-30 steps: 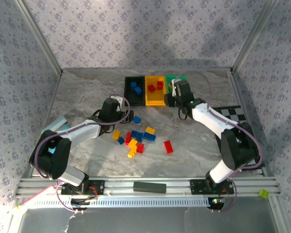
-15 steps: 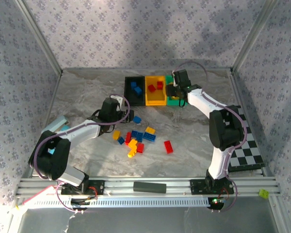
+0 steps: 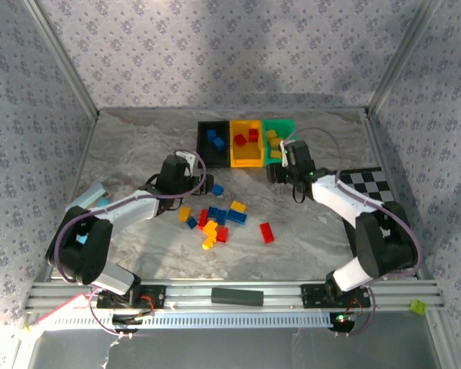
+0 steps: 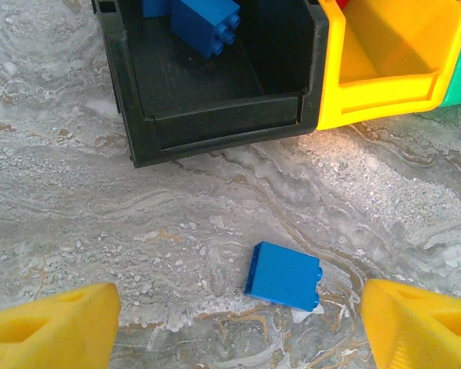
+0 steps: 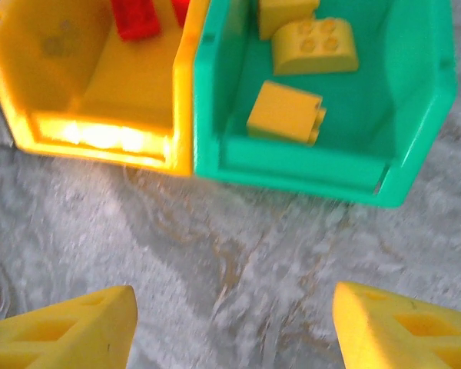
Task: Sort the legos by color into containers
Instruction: Pick up the lego from the center of the table.
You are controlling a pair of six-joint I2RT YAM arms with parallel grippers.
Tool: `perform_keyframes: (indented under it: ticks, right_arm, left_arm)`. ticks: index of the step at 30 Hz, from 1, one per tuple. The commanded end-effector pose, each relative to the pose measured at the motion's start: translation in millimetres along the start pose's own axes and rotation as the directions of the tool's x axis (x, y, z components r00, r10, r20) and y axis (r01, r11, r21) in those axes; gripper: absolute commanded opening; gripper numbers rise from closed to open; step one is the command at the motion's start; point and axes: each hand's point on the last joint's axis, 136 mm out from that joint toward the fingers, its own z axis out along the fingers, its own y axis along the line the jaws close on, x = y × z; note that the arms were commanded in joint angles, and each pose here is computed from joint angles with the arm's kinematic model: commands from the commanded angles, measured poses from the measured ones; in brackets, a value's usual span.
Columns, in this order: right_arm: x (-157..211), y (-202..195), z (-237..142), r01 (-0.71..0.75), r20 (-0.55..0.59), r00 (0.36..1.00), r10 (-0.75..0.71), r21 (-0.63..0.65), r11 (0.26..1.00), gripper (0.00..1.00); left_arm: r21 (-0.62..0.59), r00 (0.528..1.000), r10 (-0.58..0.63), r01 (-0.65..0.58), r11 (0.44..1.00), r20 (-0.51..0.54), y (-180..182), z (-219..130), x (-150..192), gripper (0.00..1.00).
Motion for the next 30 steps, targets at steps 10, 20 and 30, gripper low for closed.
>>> perform_keyframes:
  ticks: [10, 20, 30]
  right_arm:
    - [38, 4, -10, 0.014, 0.064, 0.998, -0.013, -0.011, 1.0, 0.71]
    - [39, 12, -8, 0.024, 0.058, 0.998, -0.023, -0.03, 0.999, 0.71]
    - [38, 18, -5, 0.041, 0.055, 0.998, -0.039, -0.036, 0.999, 0.71]
  left_arm:
    - [0.114, 0.995, 0.09, -0.094, 0.989, 0.046, -41, -5, -5, 0.81]
    - [0.095, 0.991, 0.098, -0.089, 0.992, -0.095, -39, 25, 13, 0.81]
    - [0.13, 0.96, 0.144, -0.115, 0.985, -0.24, -47, 43, 28, 0.79]
